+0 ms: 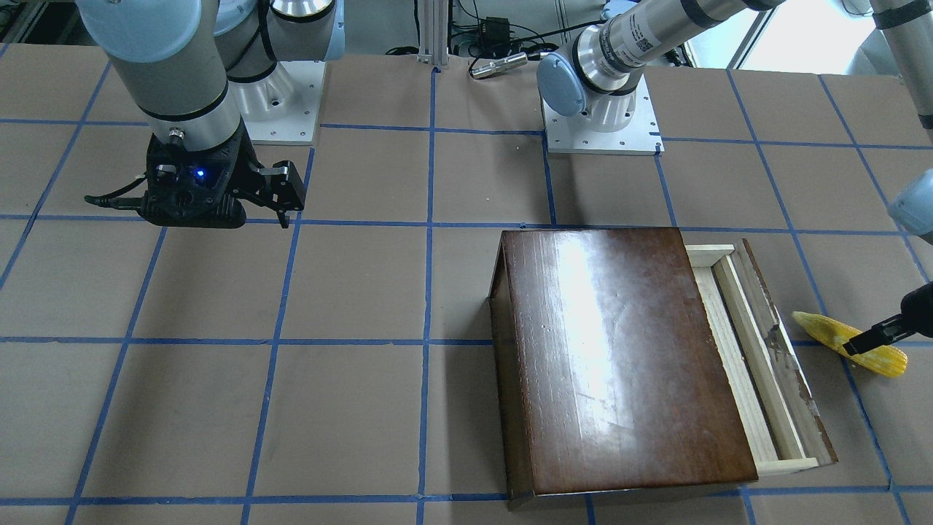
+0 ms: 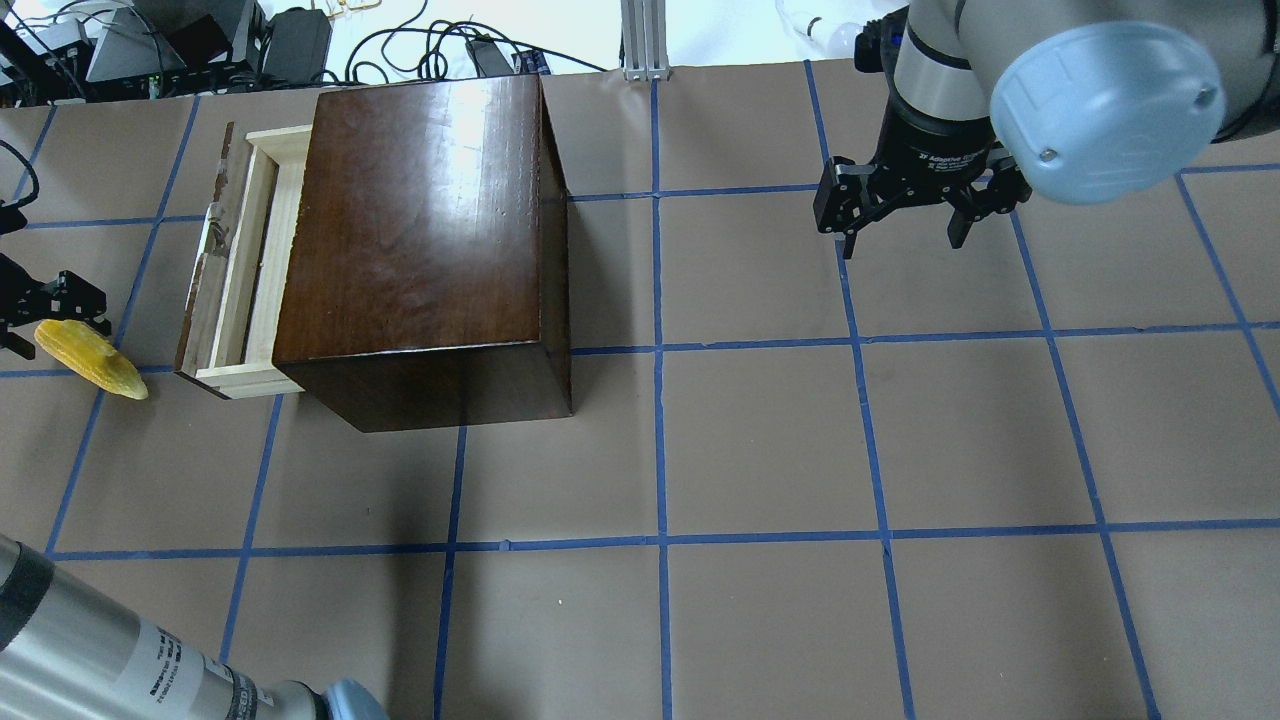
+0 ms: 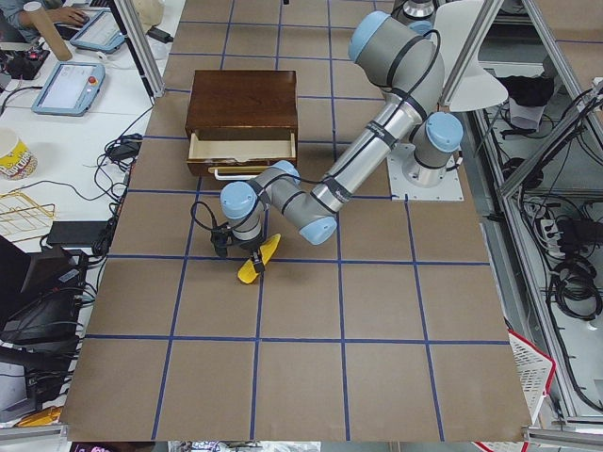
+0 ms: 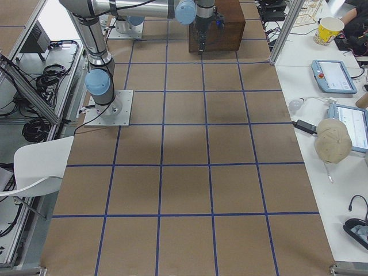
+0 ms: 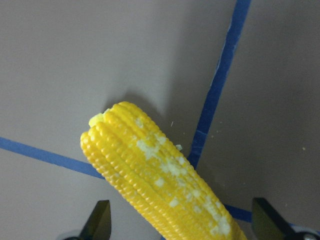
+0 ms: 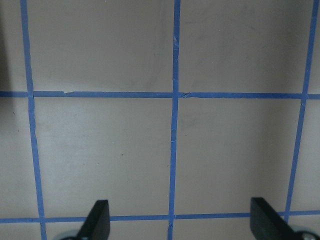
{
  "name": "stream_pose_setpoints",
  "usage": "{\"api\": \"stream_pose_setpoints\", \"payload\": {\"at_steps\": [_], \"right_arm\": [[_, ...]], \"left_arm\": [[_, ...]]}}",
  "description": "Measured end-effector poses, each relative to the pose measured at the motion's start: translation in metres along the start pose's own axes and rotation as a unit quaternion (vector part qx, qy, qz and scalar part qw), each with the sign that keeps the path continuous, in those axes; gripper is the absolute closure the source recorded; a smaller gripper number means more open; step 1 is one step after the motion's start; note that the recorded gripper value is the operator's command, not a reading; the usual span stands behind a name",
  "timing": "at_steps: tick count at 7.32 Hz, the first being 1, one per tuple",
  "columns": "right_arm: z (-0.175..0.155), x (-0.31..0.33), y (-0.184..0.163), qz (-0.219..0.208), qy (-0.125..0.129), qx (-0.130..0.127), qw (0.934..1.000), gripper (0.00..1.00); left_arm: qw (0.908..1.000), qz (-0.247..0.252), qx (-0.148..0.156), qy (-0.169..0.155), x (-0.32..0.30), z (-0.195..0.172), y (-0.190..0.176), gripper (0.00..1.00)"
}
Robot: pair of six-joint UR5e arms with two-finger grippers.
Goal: Open drawer and put corn inside
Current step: 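Lower the left gripper onto the yellow corn cob and grasp it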
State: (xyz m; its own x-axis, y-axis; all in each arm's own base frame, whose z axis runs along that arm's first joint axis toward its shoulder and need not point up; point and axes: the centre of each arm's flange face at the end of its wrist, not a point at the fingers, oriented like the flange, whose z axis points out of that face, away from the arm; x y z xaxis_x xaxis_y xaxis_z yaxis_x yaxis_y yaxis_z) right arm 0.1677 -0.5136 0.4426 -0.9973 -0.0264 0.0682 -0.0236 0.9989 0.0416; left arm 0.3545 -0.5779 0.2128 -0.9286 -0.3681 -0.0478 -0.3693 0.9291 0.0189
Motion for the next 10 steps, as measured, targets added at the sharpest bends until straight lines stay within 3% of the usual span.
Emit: {"api": "stream_pose_setpoints", "payload": {"at_steps": [2,3,7,8,10], "right_arm": [[0.0,0.0,0.0,0.0,0.0,0.0,1.0,0.0],[0.0,0.0,0.0,0.0,0.0,0.0,1.0,0.0],[0.0,0.0,0.0,0.0,0.0,0.0,1.0,0.0],[0.0,0.0,0.0,0.0,0.0,0.0,1.0,0.0],[0.0,0.0,0.0,0.0,0.0,0.0,1.0,0.0]], "left_arm": [[0.9992,-0.04,-0.006,0.004,0.001,0.007,0.004,0.0],[0.9987,-0.051,-0.008,0.005,0.001,0.01,0.005,0.15],[0.9981,-0.056,-0.012,0.021,0.005,0.02,0.006,0.93],[0.9979,-0.056,-0.01,0.029,0.007,0.021,0.006,1.0],[0.9978,-0.056,-0.01,0.033,0.007,0.022,0.005,1.0]]}}
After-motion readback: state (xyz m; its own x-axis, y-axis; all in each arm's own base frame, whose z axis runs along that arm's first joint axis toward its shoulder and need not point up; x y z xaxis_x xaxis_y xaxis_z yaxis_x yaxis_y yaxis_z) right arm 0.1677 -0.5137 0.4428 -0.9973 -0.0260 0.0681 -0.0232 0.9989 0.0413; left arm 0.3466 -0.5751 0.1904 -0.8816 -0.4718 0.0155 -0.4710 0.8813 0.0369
